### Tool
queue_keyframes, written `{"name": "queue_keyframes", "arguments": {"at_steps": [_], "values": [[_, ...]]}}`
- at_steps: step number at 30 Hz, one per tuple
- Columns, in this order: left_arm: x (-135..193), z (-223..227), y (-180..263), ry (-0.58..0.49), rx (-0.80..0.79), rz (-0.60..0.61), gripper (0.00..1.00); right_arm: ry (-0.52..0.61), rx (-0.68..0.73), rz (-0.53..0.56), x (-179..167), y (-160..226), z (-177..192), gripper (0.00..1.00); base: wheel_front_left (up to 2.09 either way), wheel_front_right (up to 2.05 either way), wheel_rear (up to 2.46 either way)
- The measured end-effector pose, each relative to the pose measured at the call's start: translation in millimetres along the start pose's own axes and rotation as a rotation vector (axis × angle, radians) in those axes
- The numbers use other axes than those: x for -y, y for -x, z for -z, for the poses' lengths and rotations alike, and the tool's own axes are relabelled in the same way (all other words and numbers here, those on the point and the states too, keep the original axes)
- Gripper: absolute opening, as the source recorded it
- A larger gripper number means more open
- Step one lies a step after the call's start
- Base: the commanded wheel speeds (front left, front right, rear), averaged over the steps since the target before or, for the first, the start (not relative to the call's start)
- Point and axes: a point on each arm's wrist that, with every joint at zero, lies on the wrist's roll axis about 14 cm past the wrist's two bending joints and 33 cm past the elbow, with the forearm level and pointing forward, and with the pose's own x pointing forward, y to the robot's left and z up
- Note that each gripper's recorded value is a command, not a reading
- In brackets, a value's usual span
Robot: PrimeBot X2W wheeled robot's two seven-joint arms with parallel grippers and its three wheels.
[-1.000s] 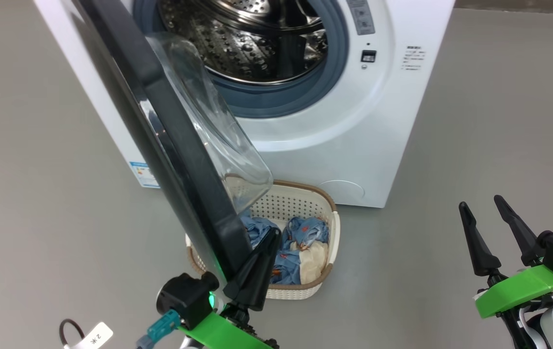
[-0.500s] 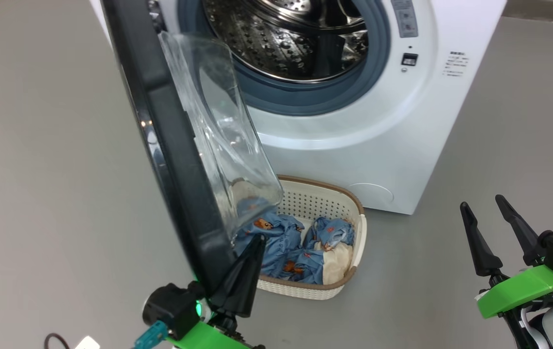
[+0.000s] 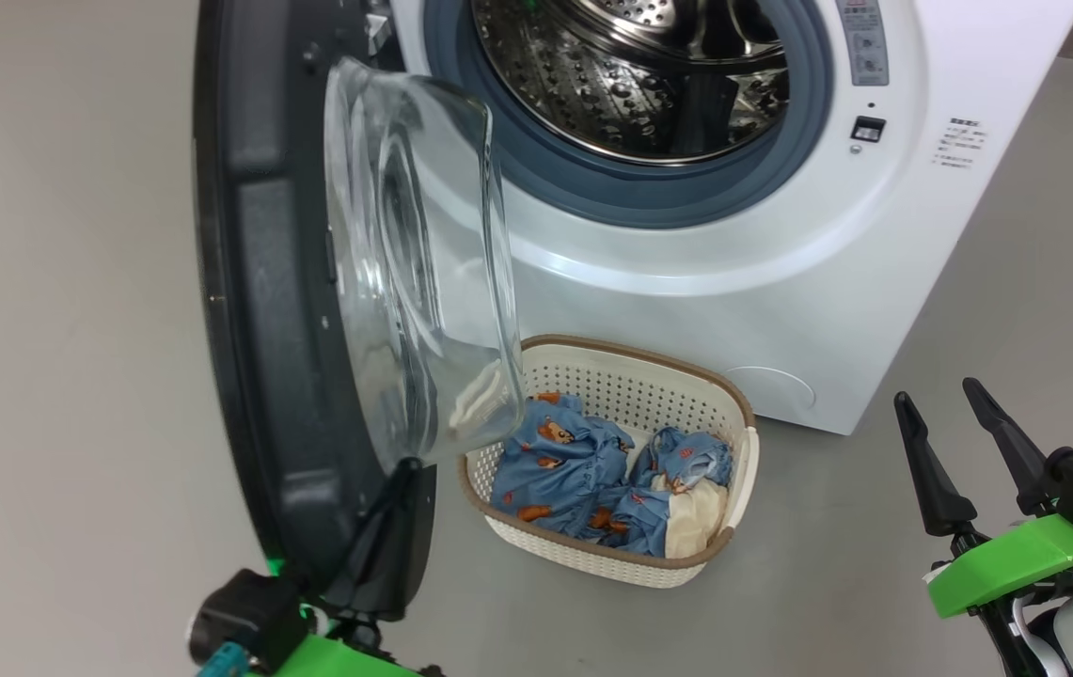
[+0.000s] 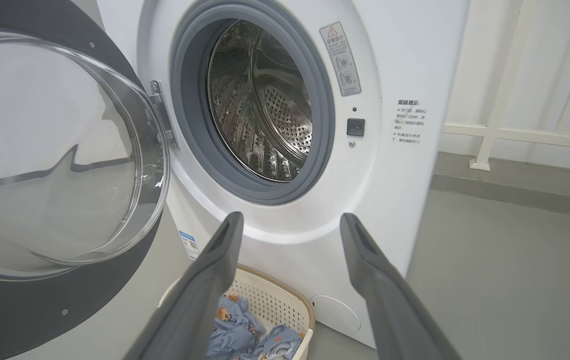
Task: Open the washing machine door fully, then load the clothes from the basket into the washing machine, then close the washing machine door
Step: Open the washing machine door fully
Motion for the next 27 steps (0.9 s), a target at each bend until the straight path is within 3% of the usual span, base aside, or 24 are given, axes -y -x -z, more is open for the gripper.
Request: {"name": "queue_keyframes", "arguments": {"at_steps": [27], "values": [[-100.4,-31.1,19.3,-0.099,0.047,-0.317,0.0,-0.004,-0.048,-0.076,-15.6,-18.7,21.1,1.0,0.0,0.0,0.0]]}}
